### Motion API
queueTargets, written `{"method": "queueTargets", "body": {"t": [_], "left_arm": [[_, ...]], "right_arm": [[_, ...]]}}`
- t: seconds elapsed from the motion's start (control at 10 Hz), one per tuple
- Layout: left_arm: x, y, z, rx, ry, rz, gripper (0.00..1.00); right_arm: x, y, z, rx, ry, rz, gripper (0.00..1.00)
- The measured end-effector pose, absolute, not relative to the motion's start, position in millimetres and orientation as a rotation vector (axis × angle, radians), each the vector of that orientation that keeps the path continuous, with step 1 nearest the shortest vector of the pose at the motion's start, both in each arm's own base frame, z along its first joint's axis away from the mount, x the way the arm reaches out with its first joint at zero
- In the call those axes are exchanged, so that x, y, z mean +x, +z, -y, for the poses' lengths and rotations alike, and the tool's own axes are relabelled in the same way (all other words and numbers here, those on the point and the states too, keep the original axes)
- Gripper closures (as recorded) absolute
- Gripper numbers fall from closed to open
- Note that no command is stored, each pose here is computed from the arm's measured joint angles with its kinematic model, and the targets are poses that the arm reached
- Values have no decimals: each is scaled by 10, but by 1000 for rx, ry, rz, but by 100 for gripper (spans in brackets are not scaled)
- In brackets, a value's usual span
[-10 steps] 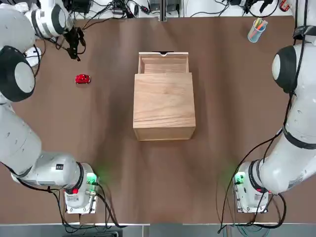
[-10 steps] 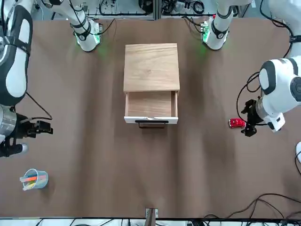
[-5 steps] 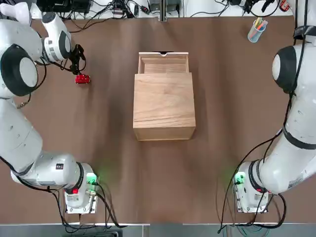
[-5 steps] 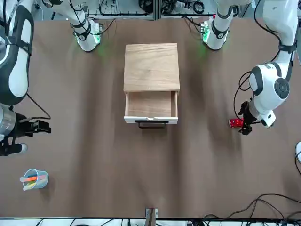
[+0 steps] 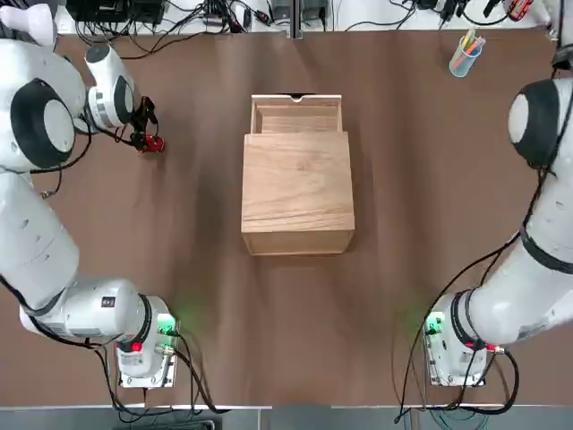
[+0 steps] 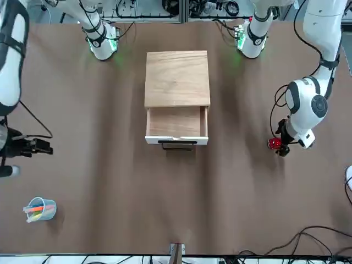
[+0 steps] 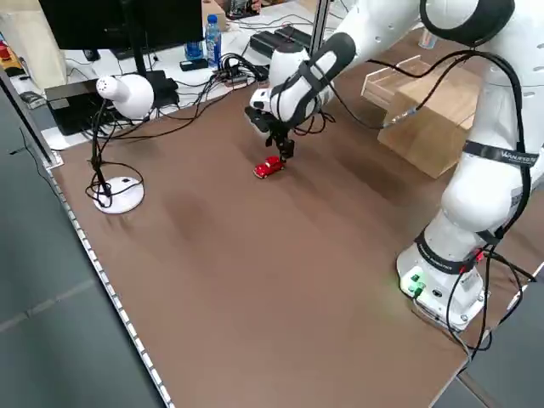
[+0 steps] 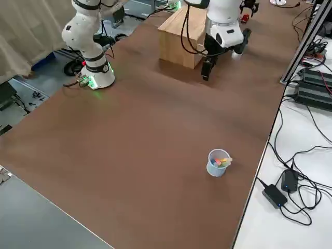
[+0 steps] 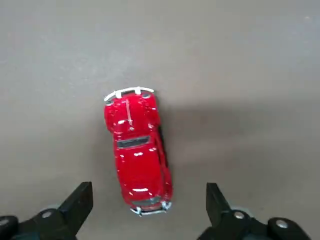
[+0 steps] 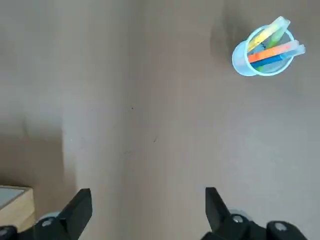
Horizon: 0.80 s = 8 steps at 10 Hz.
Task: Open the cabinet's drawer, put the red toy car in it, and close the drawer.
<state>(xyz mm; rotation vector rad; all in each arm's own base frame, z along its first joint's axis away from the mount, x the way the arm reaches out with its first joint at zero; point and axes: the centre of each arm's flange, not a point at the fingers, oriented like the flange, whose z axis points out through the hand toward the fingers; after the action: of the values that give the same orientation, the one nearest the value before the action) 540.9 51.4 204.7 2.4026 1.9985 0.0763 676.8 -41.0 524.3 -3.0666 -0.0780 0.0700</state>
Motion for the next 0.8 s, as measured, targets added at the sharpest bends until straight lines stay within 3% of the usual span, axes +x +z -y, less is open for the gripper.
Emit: {"method": "queueTargets", "body": {"t": [0.6,0.8], "left_arm": [[5324,1861,-636,2437,141,-1981,1],[5328,1825,-633,2436,153,-1977,11]], "right_arm": [[6437,5378,200,-3050,125,52,0],[6311,5452,71,-3085,134,68,0]]}}
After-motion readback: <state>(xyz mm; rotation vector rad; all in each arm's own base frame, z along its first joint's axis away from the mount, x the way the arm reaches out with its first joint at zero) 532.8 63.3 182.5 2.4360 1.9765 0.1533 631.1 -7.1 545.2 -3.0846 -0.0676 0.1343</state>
